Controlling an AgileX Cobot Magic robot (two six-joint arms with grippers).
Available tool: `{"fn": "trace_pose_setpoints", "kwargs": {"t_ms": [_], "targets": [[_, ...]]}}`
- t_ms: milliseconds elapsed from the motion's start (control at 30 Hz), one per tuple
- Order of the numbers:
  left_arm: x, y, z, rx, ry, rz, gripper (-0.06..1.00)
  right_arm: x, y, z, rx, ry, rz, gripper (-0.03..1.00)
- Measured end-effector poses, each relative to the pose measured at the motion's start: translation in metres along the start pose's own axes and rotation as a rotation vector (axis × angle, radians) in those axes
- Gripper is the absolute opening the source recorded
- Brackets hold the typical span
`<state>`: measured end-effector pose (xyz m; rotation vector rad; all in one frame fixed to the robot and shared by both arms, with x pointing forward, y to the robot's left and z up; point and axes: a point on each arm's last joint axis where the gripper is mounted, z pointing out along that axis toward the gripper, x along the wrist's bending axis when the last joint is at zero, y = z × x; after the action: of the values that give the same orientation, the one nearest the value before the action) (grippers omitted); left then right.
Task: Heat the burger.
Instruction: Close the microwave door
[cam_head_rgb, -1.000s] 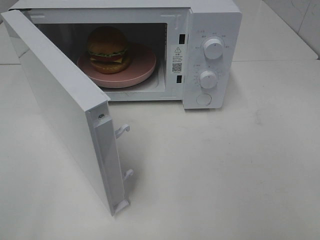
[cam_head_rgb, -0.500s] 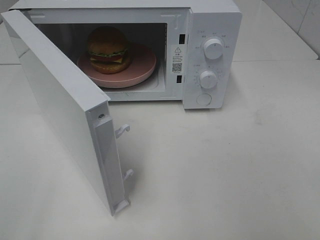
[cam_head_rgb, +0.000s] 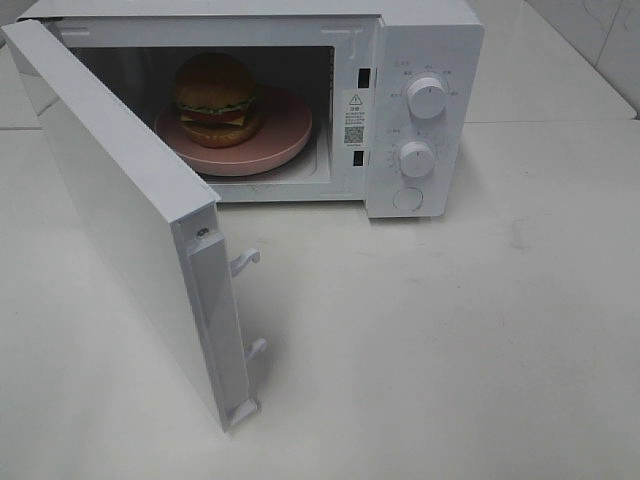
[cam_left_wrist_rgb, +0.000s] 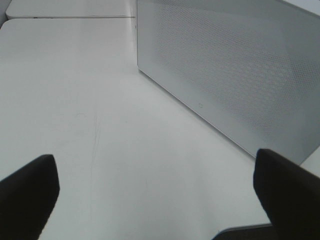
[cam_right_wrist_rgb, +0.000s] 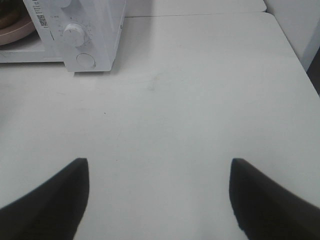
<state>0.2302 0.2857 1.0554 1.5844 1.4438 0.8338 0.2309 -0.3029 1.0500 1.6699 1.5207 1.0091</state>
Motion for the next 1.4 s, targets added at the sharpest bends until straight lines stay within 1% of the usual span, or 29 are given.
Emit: {"fn": "trace_pose_setpoints", "kwargs": {"t_ms": [700,1133,1167,1200,1233,1267,1300,1333,1367,1400], "targets": [[0.0,0.0,0.0,0.0,0.0,0.0,0.97,0.0,0.0,0.0,0.0,0.0,0.0,0.76],[0.001,0.004,0.003,0.024,-0.001,-0.009,0.97,0.0,0.0,0.0,0.0,0.0,0.0,0.76],[0.001,0.008,0.003,0.02,0.0,-0.01,0.96,0.0,0.0,0.0,0.0,0.0,0.0,0.76],[0.001,0.015,0.004,0.008,0.003,-0.011,0.92,0.0,0.0,0.0,0.0,0.0,0.0,0.76],[0.001,0.015,0.004,0.008,0.003,-0.011,0.92,0.0,0.0,0.0,0.0,0.0,0.0,0.76],[0.002,0.02,0.005,0.0,0.006,-0.012,0.89,0.0,0.0,0.0,0.0,0.0,0.0,0.76],[0.003,0.027,0.009,-0.013,0.011,-0.017,0.81,0.0,0.0,0.0,0.0,0.0,0.0,0.76],[0.003,0.027,0.009,-0.013,0.011,-0.017,0.81,0.0,0.0,0.0,0.0,0.0,0.0,0.76],[0.004,0.031,0.012,-0.013,0.013,-0.02,0.75,0.0,0.0,0.0,0.0,0.0,0.0,0.76],[0.006,0.037,0.019,-0.009,0.018,-0.026,0.61,0.0,0.0,0.0,0.0,0.0,0.0,0.76]]}}
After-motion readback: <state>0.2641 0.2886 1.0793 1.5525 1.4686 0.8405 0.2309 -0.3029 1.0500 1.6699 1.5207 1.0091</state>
